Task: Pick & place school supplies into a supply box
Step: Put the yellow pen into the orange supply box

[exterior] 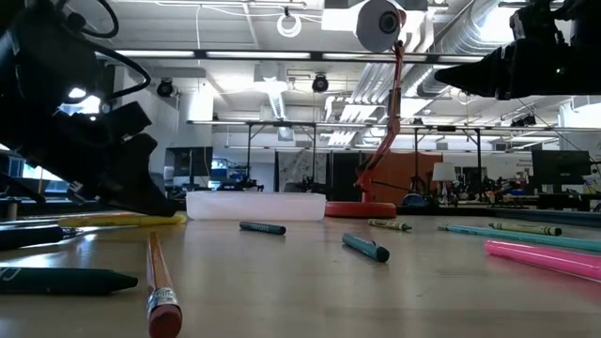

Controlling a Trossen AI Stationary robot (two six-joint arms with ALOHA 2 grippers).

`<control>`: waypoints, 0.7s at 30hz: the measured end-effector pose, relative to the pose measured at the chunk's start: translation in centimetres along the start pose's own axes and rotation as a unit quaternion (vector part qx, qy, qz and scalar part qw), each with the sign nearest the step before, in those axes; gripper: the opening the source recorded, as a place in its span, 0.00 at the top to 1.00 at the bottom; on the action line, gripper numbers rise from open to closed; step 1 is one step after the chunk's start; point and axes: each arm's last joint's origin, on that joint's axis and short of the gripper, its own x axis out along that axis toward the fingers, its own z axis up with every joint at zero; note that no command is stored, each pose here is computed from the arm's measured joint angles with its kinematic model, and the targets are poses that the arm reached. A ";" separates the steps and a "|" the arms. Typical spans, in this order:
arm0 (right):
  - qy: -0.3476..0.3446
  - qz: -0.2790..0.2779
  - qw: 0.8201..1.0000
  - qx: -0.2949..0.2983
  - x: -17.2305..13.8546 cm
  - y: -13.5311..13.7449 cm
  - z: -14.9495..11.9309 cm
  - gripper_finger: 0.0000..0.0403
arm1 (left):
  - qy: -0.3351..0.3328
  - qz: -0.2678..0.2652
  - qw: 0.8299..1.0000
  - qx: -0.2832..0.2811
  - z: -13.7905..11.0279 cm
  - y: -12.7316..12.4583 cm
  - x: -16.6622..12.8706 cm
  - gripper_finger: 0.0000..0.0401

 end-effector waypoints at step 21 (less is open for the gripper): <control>0.001 0.000 1.000 -0.001 0.0 0.0 0.0 0.73 | -0.031 0.016 0.998 0.049 -1.8 0.0 1.4 0.72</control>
